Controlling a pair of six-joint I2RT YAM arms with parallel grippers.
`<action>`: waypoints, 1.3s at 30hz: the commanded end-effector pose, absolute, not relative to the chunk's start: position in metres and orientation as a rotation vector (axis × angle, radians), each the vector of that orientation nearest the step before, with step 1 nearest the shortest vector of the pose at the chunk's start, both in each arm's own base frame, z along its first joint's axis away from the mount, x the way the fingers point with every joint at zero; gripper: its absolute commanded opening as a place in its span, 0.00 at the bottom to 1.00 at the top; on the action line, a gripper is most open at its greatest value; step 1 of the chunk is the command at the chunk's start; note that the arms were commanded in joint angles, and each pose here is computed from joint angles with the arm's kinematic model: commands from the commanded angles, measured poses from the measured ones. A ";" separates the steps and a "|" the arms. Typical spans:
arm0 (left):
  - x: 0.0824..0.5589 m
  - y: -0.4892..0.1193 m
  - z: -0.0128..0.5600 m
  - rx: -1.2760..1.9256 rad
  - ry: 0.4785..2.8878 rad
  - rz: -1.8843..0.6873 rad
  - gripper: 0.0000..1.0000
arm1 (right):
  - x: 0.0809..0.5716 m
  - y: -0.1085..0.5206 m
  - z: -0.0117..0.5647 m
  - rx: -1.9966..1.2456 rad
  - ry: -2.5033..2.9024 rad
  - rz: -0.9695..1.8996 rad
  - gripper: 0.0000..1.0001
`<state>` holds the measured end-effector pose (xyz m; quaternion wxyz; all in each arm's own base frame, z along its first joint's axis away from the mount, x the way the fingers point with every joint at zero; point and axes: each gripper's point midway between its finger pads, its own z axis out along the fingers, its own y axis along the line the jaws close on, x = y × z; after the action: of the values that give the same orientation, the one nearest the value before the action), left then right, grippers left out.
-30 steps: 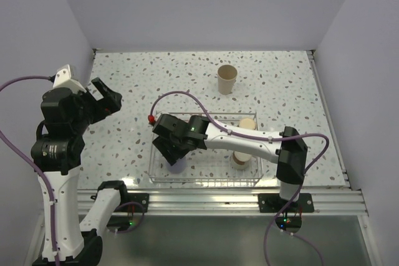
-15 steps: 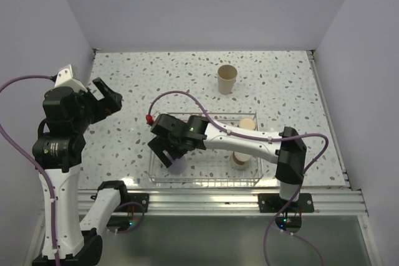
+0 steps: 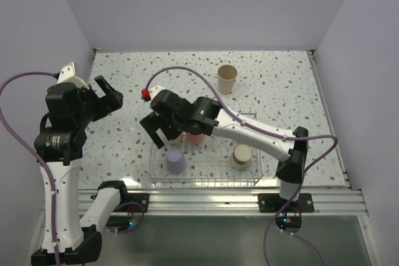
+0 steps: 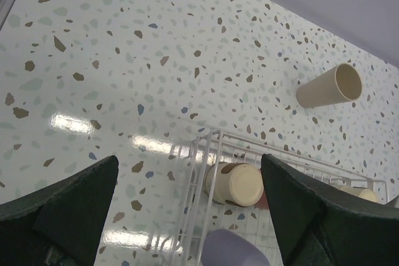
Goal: Load the cups into the dish rack
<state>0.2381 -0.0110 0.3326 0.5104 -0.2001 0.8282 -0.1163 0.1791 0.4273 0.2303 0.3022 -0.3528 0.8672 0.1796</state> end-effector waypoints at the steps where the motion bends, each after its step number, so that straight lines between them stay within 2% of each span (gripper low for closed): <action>1: 0.243 -0.011 0.349 -0.448 1.941 -0.279 0.99 | 0.228 0.395 0.281 -0.785 2.254 0.503 0.95; 9: 0.242 -0.012 0.348 -0.443 1.951 -0.286 0.99 | 0.349 0.299 0.298 -0.363 2.341 0.557 0.95; 18: 0.246 -0.015 0.339 -0.440 1.970 -0.303 0.99 | 0.440 0.209 0.272 -0.005 2.410 0.528 0.95; 27: 0.251 -0.016 0.338 -0.439 1.975 -0.309 0.99 | 0.486 0.165 0.229 0.168 2.471 0.395 0.93; 39: 0.250 -0.010 0.340 -0.445 1.973 -0.266 0.99 | 0.504 0.150 0.185 0.238 2.514 0.312 0.84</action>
<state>0.2464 -0.0142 0.3272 0.4999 -0.1960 0.8345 -0.1233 0.4972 0.1523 0.1835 0.2791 0.0791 0.9492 0.1219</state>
